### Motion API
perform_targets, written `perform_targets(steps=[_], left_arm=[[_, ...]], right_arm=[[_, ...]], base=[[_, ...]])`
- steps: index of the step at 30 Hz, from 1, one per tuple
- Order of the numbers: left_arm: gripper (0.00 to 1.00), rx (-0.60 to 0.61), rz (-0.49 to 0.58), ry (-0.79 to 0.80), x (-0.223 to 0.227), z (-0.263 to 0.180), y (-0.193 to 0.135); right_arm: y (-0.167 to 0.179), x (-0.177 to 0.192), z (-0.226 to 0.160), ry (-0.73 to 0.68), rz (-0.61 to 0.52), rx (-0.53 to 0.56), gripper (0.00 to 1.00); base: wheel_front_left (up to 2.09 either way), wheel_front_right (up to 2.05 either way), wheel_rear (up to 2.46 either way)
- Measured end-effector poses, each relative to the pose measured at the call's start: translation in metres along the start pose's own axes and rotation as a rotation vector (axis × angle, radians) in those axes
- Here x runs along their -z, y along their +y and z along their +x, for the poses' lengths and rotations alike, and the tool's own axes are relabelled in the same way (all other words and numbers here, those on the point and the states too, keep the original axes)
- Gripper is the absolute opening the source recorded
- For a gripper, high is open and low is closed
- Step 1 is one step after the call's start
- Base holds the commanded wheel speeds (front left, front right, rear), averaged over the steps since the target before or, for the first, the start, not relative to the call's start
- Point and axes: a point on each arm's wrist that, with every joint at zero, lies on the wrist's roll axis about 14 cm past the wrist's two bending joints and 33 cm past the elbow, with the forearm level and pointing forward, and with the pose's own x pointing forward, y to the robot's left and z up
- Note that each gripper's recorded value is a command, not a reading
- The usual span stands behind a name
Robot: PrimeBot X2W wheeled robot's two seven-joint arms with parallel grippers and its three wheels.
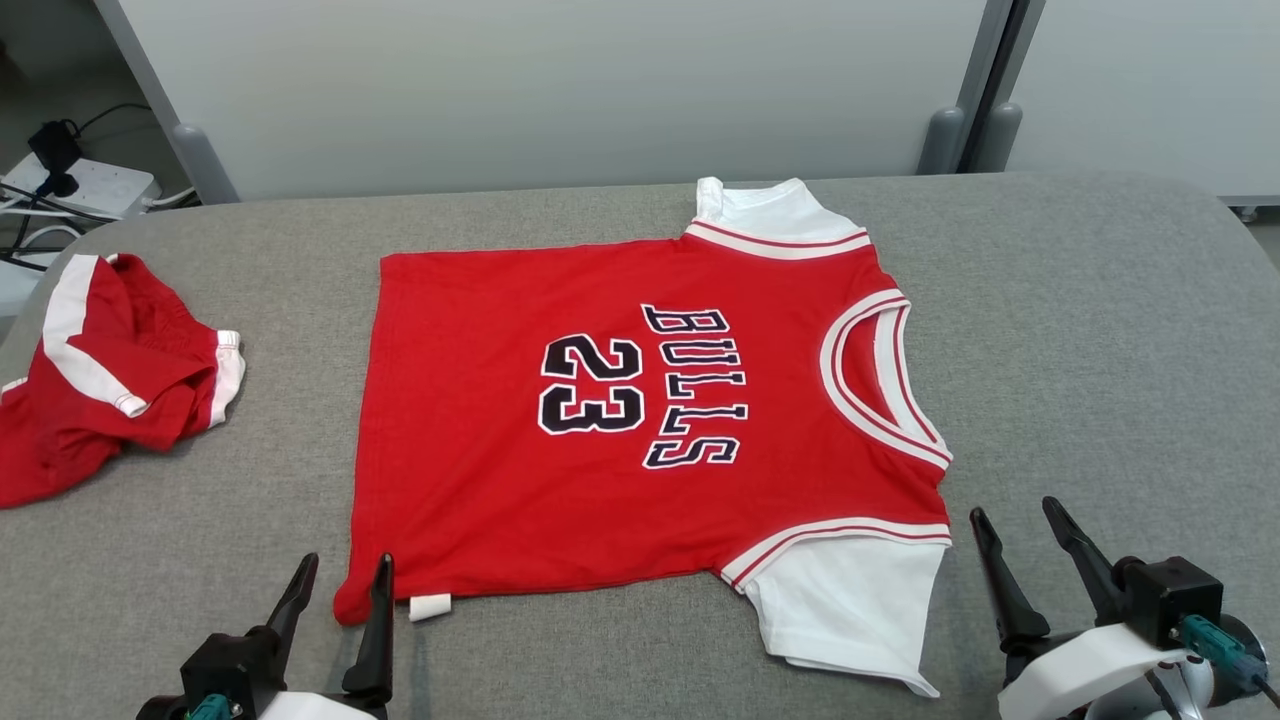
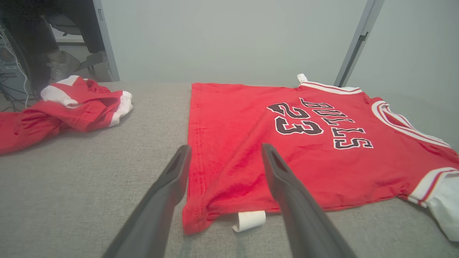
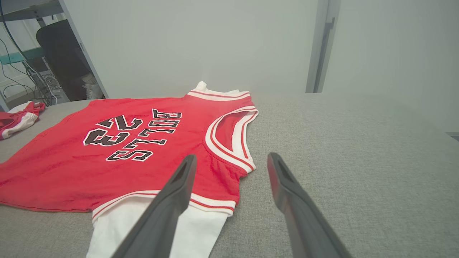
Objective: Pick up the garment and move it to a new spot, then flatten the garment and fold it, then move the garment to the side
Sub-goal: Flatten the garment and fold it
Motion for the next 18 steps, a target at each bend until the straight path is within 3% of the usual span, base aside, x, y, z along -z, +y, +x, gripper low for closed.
perform_targets(steps=[12, 18], left_arm=[[1.00, 0.002, 0.028, 0.008, 0.002, 0.001, 0.001], [1.00, 0.009, 0.024, 0.036, 0.011, 0.001, -0.002]], right_arm=[[0.002, 0.002, 0.002, 0.005, -0.019, 0.003, 1.00], [0.011, 0.029, -0.002, 0.088, -0.001, -0.025, 1.00]], base=[[0.00, 0.00, 0.00], [0.00, 0.00, 0.00]])
